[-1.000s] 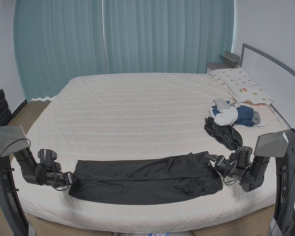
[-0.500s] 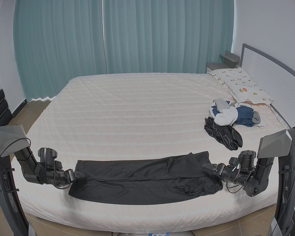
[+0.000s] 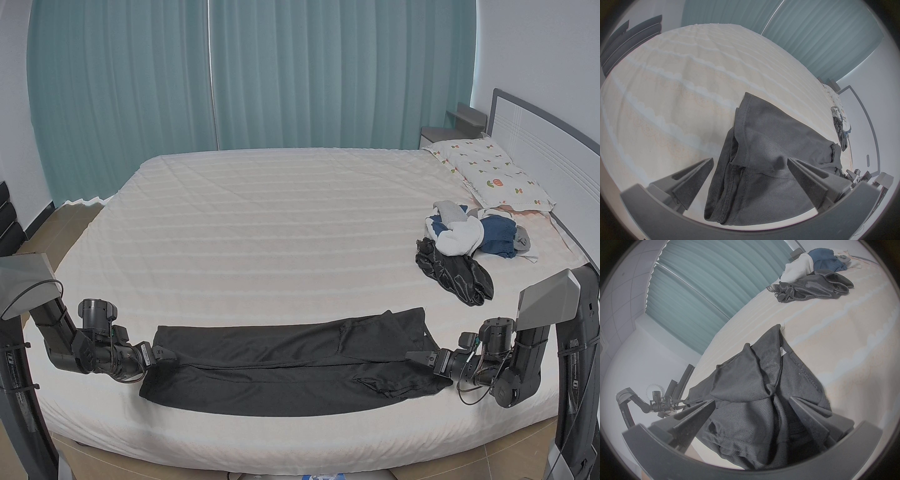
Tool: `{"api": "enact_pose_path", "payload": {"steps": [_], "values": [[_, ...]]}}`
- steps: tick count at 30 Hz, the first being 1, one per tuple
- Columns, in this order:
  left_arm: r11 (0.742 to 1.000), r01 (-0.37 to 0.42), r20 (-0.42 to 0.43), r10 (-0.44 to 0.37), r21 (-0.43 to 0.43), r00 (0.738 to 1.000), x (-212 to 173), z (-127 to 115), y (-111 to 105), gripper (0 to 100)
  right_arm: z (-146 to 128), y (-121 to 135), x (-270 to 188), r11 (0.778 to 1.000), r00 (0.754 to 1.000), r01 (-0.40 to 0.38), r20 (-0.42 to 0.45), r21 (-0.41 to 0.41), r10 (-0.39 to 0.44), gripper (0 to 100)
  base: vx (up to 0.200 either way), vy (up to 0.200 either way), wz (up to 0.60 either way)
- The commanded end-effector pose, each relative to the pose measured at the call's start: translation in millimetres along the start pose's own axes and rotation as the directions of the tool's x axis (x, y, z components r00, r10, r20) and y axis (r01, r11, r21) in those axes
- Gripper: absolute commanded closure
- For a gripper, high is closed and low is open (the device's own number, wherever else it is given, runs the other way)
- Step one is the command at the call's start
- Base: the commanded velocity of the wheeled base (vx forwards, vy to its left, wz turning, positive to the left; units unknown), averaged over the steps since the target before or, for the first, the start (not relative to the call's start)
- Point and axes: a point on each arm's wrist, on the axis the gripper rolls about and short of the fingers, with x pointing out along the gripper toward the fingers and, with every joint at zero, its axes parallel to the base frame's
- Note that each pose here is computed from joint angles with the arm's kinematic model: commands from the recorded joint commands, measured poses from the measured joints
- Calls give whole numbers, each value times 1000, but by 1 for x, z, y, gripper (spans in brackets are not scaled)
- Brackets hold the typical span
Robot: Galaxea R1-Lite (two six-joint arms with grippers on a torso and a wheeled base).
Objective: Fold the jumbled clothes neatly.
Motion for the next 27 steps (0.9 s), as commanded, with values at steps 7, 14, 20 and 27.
{"api": "enact_pose_path", "payload": {"steps": [7, 14, 20, 27], "values": [[1000, 0, 1, 0, -2, 1000, 2, 1, 1, 0, -2, -4, -1, 999, 999, -38, -18, 7, 38, 100, 0, 0, 0], [1000, -8, -6, 8, 1, 1000, 6, 0, 2, 0, 6, -14, -6, 999, 998, -50, 24, 20, 49, 100, 0, 0, 0], [1000, -15, -9, 15, 2, 1000, 9, -1, 2, 0, 11, -16, -3, 998, 997, -53, 63, 25, 51, 100, 0, 0, 0], [1000, -19, -9, 19, 4, 1000, 9, -1, 2, 0, 12, -21, -3, 998, 996, -42, 82, 40, 39, 100, 0, 0, 0]]}}
